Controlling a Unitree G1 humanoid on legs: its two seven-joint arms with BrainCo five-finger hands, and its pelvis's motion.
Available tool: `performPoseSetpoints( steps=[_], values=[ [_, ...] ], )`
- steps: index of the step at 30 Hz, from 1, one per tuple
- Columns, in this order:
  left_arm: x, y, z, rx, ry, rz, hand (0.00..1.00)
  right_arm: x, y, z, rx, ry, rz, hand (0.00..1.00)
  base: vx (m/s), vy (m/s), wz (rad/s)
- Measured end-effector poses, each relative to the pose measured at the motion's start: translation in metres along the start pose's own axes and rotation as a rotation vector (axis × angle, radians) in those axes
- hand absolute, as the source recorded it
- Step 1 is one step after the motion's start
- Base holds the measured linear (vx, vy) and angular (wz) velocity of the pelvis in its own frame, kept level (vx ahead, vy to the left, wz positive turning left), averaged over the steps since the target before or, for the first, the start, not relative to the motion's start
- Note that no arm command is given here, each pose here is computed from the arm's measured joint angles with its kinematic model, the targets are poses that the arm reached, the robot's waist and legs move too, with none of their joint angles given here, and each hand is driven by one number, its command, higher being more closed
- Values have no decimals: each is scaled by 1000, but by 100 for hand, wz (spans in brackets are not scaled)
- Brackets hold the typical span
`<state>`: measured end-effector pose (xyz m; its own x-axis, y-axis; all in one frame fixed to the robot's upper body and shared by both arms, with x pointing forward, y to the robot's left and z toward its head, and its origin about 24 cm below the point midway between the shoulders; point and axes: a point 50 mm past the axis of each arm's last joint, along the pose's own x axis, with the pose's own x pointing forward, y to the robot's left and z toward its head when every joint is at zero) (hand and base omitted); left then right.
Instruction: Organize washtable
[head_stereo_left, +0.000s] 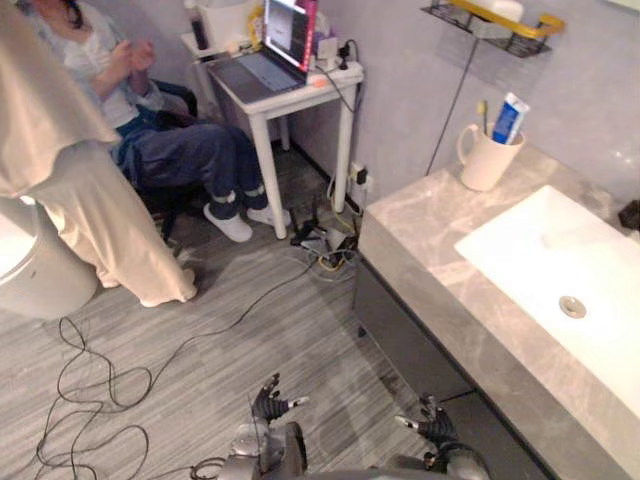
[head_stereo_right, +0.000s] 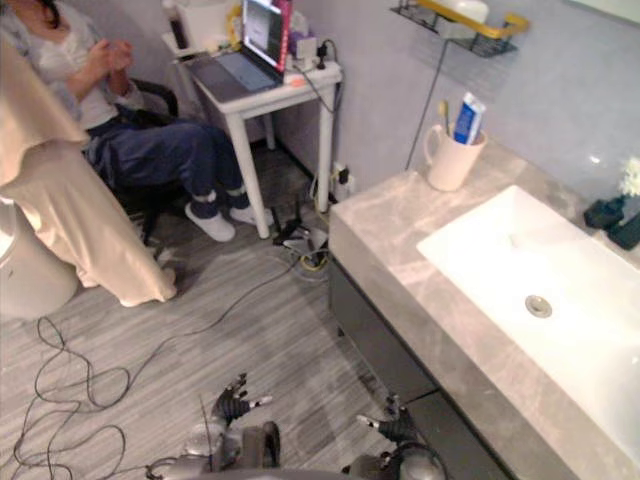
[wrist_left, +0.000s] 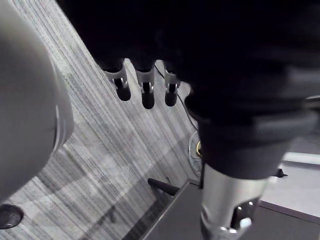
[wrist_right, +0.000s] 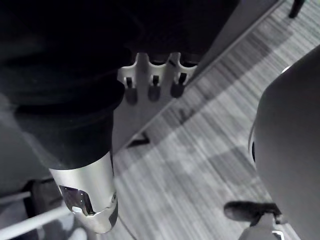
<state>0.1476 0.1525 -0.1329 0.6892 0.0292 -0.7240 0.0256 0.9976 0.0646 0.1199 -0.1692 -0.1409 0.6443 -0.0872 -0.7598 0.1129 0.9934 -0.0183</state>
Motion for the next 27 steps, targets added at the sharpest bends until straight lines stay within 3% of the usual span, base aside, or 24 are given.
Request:
performPoseSetpoints(
  steps=[8,13,21,27],
  values=[
    [0,1,-2,60,4,-24,0,2,-11,-6,-49,48,-10,0,12,147,28],
    [2,6,3,58,-8,-6,0,2,-5,-4,-51,36,21,0,213,40,143],
    [5,-17,8,20,-15,-56,0,1,-2,-3,-34,19,25,0,238,-211,171],
    [2,-17,1,-54,6,-26,0,7,10,11,-18,-19,50,0,151,-208,143]
  ],
)
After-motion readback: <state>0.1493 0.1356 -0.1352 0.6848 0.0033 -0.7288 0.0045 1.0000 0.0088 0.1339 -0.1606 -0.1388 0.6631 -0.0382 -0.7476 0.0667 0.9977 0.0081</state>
